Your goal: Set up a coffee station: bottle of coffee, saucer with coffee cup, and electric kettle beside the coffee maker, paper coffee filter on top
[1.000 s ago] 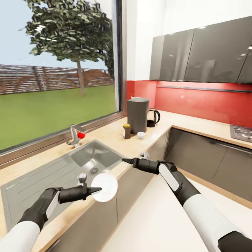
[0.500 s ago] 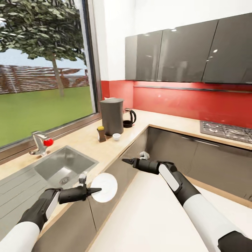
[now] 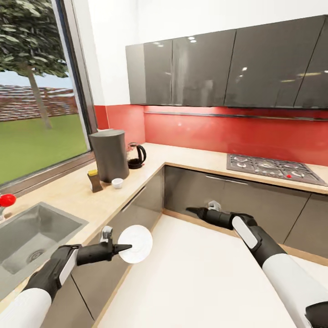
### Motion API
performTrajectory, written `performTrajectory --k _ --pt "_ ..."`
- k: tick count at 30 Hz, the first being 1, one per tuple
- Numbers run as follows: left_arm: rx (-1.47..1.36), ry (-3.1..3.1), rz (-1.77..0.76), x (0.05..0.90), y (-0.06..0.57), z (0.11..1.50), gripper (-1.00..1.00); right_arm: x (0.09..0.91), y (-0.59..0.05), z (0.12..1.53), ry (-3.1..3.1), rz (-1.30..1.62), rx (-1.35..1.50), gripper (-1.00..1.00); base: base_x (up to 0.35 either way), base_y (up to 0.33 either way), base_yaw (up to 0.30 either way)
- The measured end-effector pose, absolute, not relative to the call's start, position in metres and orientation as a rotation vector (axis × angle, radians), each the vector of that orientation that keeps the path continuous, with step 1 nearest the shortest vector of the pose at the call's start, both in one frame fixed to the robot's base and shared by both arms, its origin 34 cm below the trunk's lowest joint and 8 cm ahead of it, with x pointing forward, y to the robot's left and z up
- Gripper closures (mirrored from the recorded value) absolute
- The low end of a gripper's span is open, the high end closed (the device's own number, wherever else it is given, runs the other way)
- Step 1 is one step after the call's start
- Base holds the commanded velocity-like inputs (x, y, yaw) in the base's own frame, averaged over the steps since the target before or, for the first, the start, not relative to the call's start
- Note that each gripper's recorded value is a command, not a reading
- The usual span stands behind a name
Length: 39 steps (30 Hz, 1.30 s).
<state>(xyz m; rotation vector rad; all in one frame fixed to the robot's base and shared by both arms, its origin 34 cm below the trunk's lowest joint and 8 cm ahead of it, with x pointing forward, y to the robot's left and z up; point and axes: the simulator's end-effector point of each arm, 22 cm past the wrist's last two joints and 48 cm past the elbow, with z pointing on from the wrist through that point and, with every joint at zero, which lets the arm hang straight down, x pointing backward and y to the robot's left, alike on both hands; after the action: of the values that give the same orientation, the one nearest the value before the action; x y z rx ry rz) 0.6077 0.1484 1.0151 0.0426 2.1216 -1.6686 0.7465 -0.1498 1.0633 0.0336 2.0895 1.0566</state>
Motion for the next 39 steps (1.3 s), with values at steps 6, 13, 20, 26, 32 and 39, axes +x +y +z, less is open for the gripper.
performTrajectory --k 6,13,20,26,32,39 --pt "0.035 2.123 -1.664 0.607 0.153 1.014 1.0 0.7 -0.2 0.924 2.365 1.024 0.402 -1.0 0.096 -0.26 -0.043" --pt "0.037 2.119 -1.668 0.608 0.151 1.015 1.0 0.519 -0.189 0.747 2.801 0.791 0.385 -1.0 0.103 -0.263 -0.002" --pt "0.034 2.123 -1.664 0.607 0.153 1.014 1.0 0.415 -0.146 0.702 2.965 0.825 0.312 -1.0 0.16 -0.253 0.0" --pt "0.036 2.125 -1.66 0.607 0.154 1.013 1.0 0.363 -0.164 0.67 3.01 0.637 0.171 -1.0 0.167 -0.249 0.0" --pt "0.036 2.128 -1.657 0.607 0.154 1.013 1.0 0.363 -0.17 0.664 2.951 0.58 0.082 -1.0 0.208 -0.218 0.0" --pt "0.035 2.13 -1.656 0.607 0.154 1.012 1.0 0.362 -0.171 0.664 2.948 0.573 0.081 -1.0 0.284 -0.131 0.0"
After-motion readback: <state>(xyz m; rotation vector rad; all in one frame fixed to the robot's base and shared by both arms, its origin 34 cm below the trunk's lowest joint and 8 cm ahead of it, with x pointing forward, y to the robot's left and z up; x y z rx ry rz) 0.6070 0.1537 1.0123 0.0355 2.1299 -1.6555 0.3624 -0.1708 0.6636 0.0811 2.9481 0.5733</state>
